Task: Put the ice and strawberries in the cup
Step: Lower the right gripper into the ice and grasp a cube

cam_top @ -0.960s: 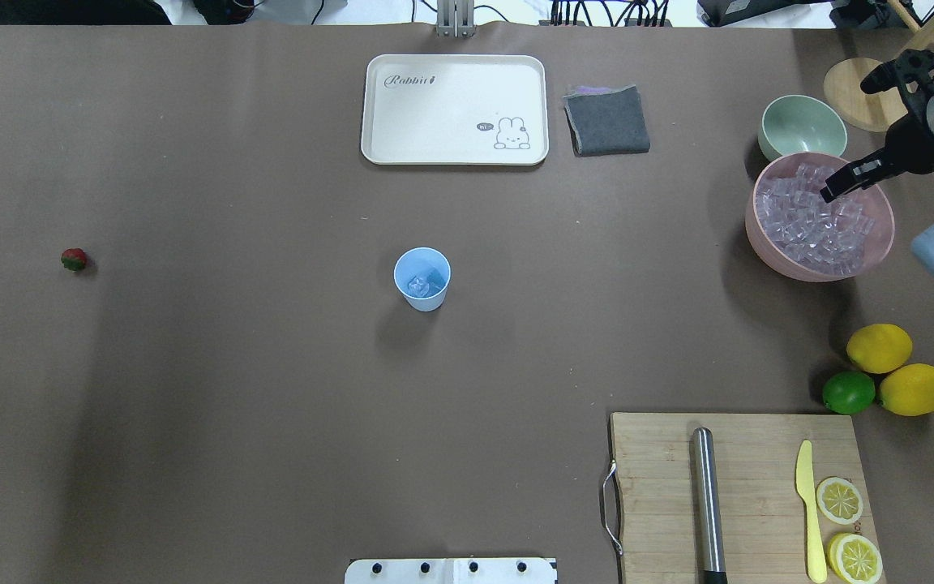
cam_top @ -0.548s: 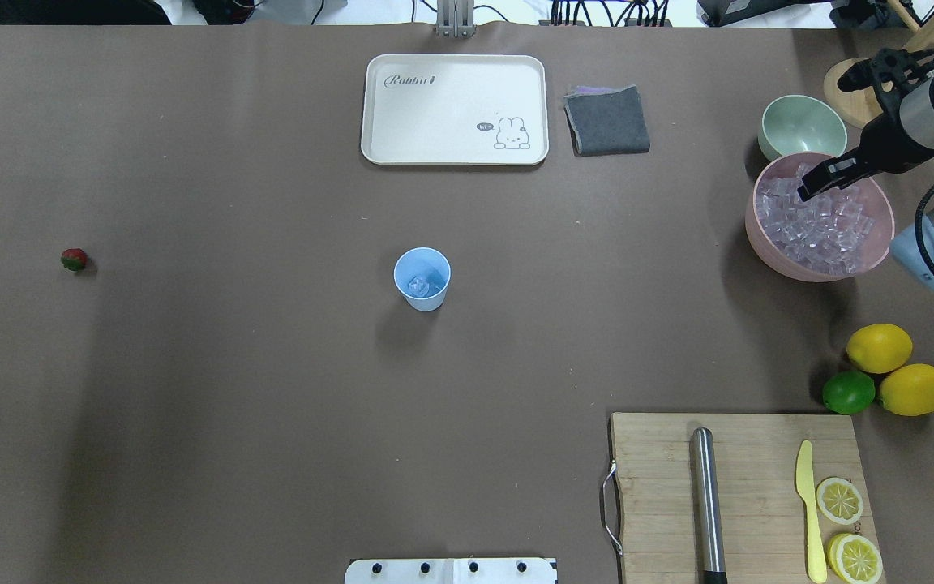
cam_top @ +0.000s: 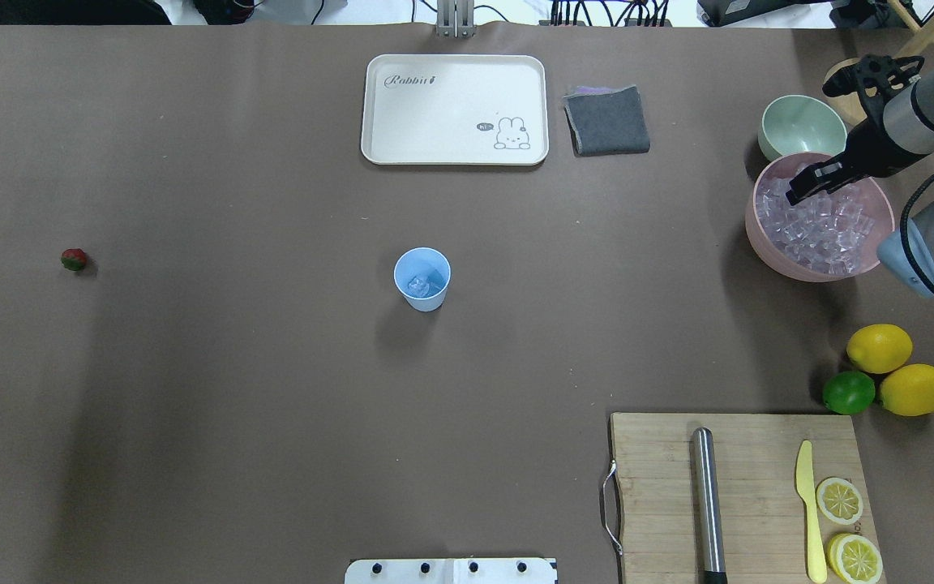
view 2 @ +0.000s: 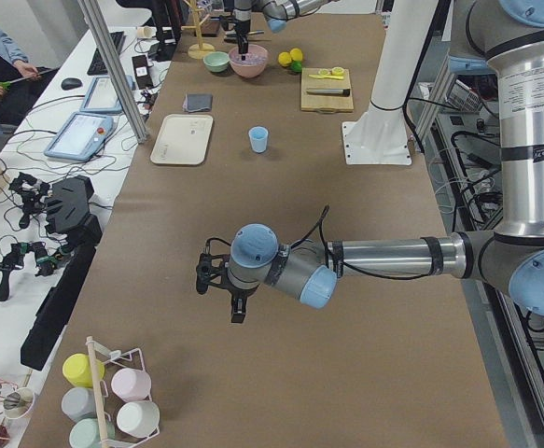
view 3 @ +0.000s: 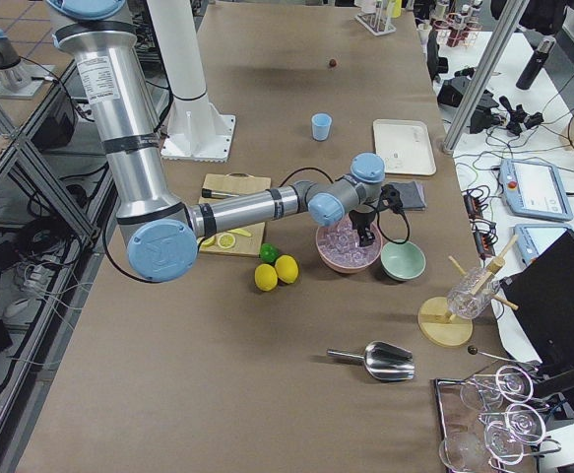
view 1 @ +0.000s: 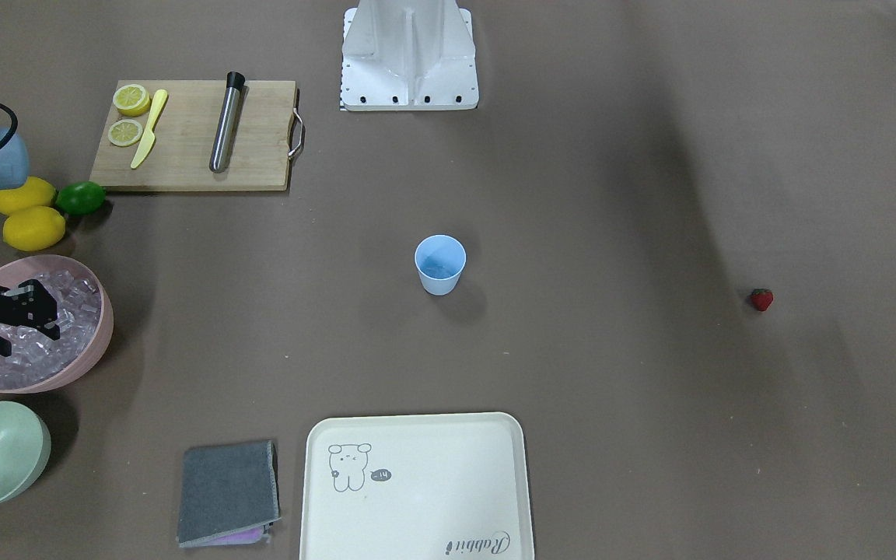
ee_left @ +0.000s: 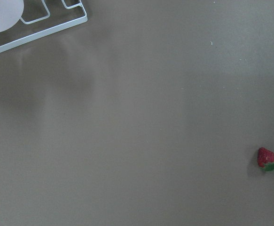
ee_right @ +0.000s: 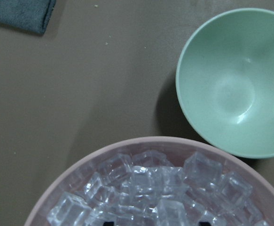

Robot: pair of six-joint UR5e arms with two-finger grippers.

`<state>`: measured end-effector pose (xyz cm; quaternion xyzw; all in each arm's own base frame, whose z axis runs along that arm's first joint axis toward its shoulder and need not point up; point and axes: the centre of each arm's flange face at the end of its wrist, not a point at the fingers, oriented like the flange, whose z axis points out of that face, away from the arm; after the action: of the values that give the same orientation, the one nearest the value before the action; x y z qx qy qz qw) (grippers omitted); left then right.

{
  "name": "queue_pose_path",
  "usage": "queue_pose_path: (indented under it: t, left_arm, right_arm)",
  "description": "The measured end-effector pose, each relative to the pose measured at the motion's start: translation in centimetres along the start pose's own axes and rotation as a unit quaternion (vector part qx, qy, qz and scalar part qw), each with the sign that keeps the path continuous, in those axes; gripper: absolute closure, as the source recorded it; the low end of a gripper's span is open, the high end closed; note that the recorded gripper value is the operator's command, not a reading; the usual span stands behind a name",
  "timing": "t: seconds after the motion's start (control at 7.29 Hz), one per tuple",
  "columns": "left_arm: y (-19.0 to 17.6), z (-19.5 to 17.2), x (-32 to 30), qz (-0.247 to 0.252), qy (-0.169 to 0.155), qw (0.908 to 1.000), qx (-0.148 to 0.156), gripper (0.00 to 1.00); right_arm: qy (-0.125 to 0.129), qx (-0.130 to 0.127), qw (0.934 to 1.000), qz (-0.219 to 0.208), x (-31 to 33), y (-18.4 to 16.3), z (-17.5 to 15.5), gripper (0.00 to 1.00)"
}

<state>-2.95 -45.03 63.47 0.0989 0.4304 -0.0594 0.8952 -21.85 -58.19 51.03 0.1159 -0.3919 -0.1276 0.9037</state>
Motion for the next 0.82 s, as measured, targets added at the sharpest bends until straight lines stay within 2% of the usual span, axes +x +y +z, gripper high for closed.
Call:
queue_pose_path:
  t: [0.82]
  left_arm:
    - [-0.24, -0.03, 0.14, 0.002, 0.0, 1.0, 0.001, 0.02]
  right_arm:
    - [0.009, -0.001, 0.9999, -0.004, 0.19, 0.71, 1.12, 0.31]
